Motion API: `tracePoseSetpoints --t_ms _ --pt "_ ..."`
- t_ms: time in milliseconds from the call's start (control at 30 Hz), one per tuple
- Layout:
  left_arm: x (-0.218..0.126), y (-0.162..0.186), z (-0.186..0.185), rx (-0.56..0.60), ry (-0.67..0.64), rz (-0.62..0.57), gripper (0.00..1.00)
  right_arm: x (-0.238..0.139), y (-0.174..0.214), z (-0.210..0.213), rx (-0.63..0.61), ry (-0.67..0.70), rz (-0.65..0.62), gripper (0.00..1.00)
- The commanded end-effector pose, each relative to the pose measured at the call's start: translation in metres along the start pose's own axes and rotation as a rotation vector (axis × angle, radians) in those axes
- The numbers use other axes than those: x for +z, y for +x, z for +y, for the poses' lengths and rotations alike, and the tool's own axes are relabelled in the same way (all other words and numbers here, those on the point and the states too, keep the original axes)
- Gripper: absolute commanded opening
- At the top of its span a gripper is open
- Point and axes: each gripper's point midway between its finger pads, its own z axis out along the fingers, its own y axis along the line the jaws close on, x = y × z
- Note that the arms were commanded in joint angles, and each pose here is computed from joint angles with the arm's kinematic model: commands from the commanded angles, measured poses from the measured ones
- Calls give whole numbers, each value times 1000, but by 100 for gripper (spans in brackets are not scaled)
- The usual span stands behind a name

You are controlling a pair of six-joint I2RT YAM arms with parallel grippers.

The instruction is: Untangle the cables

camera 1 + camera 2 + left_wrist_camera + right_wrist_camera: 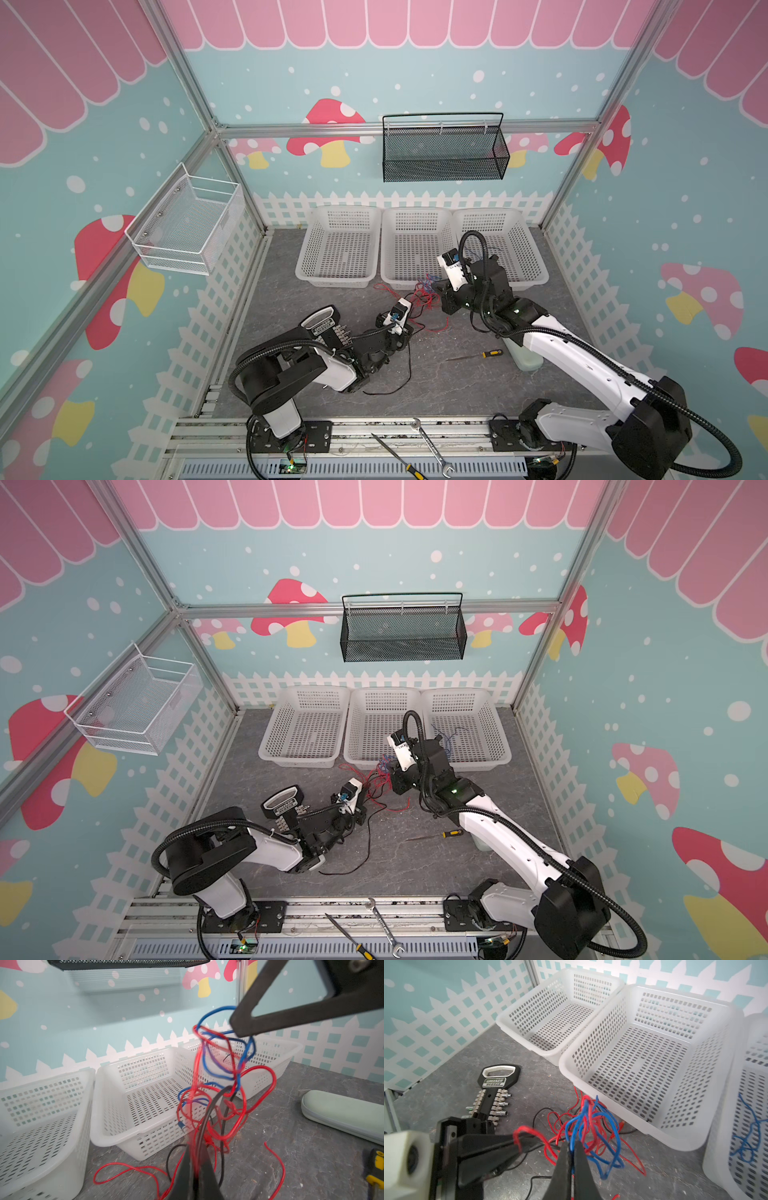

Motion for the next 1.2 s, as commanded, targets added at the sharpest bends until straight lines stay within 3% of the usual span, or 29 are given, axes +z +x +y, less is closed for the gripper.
tracePoseSetpoints --t_ms 0,567,700,833,1000,1167 --pt "-8 10 23 -14 -71 44 0 -23 -22 -32 -35 157 -57 0" --pt "-32 21 71 -16 -192 104 0 -48 -9 -59 -18 251 -29 0" --pt "-39 18 80 -8 -214 115 0 -45 -7 -52 -9 205 -30 0" --pt "-51 21 99 22 -281 150 0 -50 -2 -68 -2 291 -6 0" --pt "-59 19 100 -1 -244 174 0 -44 -7 -51 -13 185 -38 0" --pt "-57 18 83 -14 -144 184 0 -31 -18 -2 -42 -113 -107 0"
